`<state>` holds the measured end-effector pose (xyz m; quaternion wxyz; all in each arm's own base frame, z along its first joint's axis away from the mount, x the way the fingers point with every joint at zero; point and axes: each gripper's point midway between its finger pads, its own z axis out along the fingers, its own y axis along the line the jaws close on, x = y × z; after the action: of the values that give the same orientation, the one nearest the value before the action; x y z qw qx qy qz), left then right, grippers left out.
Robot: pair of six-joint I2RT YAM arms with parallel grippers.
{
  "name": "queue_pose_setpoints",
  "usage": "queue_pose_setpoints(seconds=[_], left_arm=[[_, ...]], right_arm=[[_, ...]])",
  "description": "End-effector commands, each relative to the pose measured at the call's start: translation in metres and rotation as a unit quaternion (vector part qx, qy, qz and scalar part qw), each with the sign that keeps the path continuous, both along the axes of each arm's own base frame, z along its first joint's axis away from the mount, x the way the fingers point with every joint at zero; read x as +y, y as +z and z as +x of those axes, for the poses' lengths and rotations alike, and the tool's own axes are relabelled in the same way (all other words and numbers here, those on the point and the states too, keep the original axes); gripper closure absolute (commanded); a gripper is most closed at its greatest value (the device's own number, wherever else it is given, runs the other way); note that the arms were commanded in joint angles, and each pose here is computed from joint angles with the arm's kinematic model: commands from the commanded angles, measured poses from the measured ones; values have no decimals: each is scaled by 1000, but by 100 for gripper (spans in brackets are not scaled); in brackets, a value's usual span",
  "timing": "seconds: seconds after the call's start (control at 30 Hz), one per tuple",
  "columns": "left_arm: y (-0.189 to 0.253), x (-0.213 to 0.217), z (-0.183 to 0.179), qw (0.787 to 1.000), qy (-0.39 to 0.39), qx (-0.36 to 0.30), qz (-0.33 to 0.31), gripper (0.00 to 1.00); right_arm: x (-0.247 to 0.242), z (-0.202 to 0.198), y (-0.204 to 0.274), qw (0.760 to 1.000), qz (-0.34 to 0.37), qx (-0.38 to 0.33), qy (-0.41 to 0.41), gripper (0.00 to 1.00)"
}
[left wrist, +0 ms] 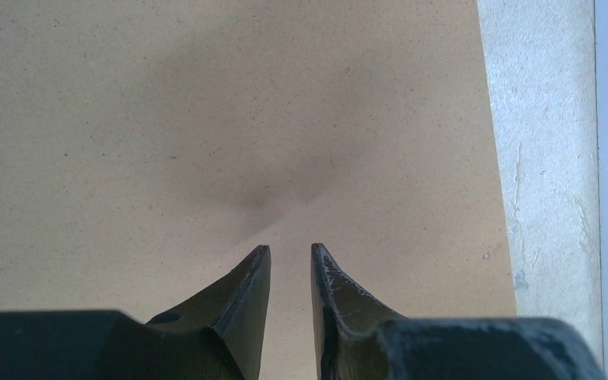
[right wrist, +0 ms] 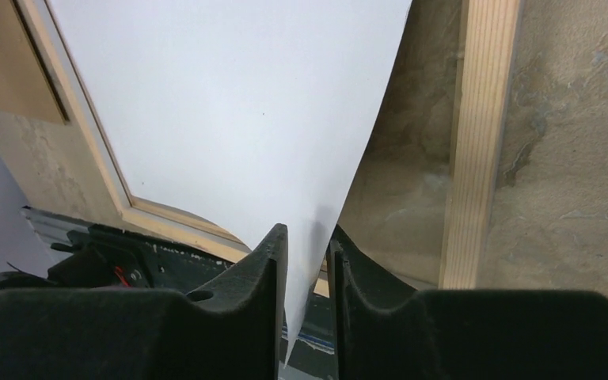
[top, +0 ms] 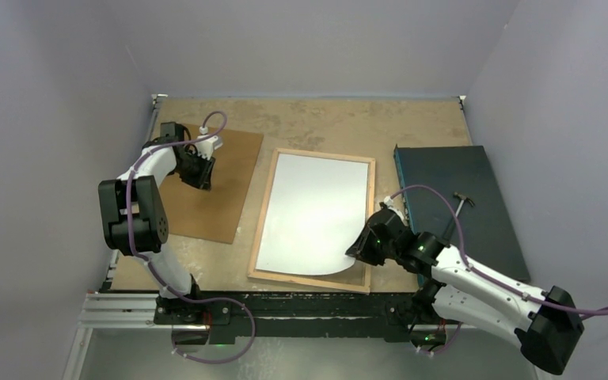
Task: Put the photo into the frame
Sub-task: Place the photo in the photo frame.
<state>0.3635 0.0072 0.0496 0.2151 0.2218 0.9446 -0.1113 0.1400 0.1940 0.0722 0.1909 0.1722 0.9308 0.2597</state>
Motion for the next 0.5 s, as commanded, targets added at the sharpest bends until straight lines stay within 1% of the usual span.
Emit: queue_pose_setpoints(seconds=[0.0,0.07,0.17,0.2,0.23,0.33,0.37,0.4,0.47], left_arm=[[12,-2,5,1000,1,-24,-1,76],[12,-2,5,1000,1,-23,-1,76],[11,-2,4,1000,1,-22,-1,76],[11,-2,3,1000,1,-22,-1,76],[11,-2,3,1000,0,-21,-1,76],[12,-2,3,1000,-1,-22,1,76],[13,-1,3,1000,-1,-23,2,76],[13,-1,4,1000,-1,-24,4,76],[15,0,5,1000,-1,-26,5,76]], right_arm=[[-5,5,7,1000,-10,-15,-9,70],[-5,6,5,1000,-12,-14,-8,66],[-5,8,3,1000,-25,-13,-5,55],[-7,9,2,999,-34,-13,-5,50],[-8,11,4,999,-42,-15,-5,43],[-17,15,8,997,-80,-15,-6,13],[-20,16,10,995,-96,-14,-5,5],[-23,17,13,994,-109,-14,-5,1],[-28,19,18,992,-129,-13,-6,1]])
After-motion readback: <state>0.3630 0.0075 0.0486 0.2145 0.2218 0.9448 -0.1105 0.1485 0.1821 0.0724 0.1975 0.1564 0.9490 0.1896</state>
